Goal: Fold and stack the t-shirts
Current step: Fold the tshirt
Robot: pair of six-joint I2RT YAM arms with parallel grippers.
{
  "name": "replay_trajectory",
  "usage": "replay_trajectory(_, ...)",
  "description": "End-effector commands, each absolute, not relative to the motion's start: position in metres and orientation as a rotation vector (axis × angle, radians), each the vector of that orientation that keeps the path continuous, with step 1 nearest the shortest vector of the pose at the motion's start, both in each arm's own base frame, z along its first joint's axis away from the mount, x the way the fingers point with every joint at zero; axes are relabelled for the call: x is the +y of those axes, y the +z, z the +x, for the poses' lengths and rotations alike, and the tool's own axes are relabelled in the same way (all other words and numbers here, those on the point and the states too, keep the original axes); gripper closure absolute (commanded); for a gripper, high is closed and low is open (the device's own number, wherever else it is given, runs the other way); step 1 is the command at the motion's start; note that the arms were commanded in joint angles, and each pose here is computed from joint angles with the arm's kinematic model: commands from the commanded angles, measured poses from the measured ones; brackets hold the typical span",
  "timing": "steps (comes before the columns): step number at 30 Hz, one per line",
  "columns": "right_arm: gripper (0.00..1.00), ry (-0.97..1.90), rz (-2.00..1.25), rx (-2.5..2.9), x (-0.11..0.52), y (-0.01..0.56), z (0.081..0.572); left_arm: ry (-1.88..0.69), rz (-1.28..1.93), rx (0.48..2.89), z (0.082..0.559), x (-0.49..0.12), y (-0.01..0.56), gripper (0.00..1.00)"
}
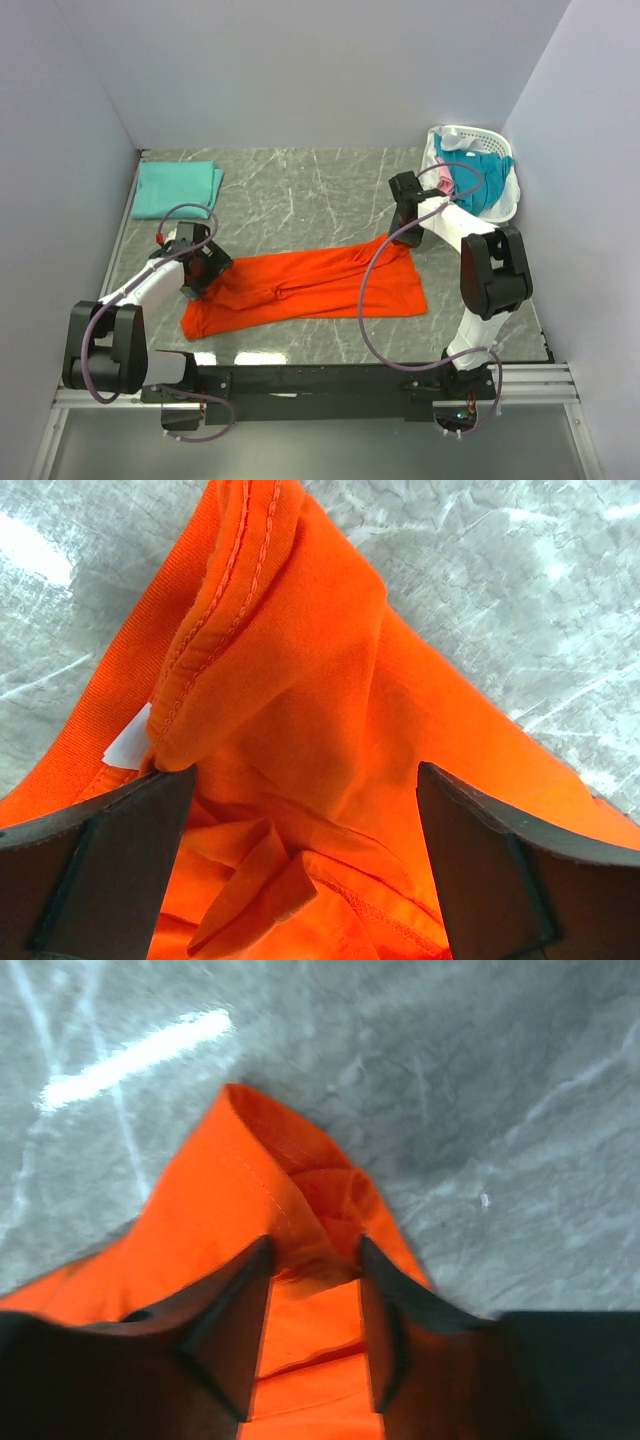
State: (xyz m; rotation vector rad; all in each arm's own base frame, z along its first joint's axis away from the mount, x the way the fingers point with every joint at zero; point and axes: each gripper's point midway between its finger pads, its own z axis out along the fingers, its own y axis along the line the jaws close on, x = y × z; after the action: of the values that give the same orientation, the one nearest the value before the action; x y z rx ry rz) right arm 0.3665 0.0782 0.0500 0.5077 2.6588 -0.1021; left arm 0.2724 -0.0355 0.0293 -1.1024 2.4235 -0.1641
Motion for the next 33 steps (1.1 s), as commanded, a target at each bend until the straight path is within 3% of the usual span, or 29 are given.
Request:
replay_trajectory(1, 0.56, -0.152, 0.537, 2.647, 0.067, 0.049, 0.364, -0.100, -1.113, 2.427, 0.273, -0.027, 0.026, 0.01)
replay_trajectory(5, 0.65, -0.147, 0.538, 2.654, 0.067, 0.046, 0.362, -0.090, -1.115, 2.430, 0.273, -0.026, 0.026, 0.01)
replay_trajectory(6, 0.77, -0.144, 0.532, 2.652, 0.067, 0.047, 0.361, -0.092, -1.116, 2.428, 0.273, -0.026, 0.026, 0.00)
replay_trajectory(7, 0.84, -0.144, 0.534, 2.649, 0.066, 0.048, 0.361, -0.094, -1.117, 2.426, 0.273, -0.026, 0.027, 0.01)
replay_trajectory(8, 1.00, -0.147, 0.531, 2.639, 0.065, 0.051, 0.359, -0.091, -1.117, 2.424, 0.273, -0.025, 0.027, 0.01)
replay_trajectory(22, 0.99, -0.102, 0.502, 2.627, 0.055, 0.063, 0.331, -0.066, -1.128, 2.420, 0.270, -0.020, 0.029, 0.01)
replay_trajectory(26, 0.89, -0.098, 0.506, 2.624, 0.054, 0.060, 0.325, -0.066, -1.132, 2.420, 0.269, -0.019, 0.029, 0.01)
replay_trajectory(31, 0.84, -0.172, 0.538, 2.640, 0.043, 0.052, 0.318, -0.074, -1.133, 2.419, 0.269, -0.020, 0.031, 0.01)
replay_trajectory(33, 0.76, -0.203, 0.546, 2.648, 0.039, 0.050, 0.316, -0.092, -1.138, 2.417, 0.271, -0.023, 0.032, 0.01)
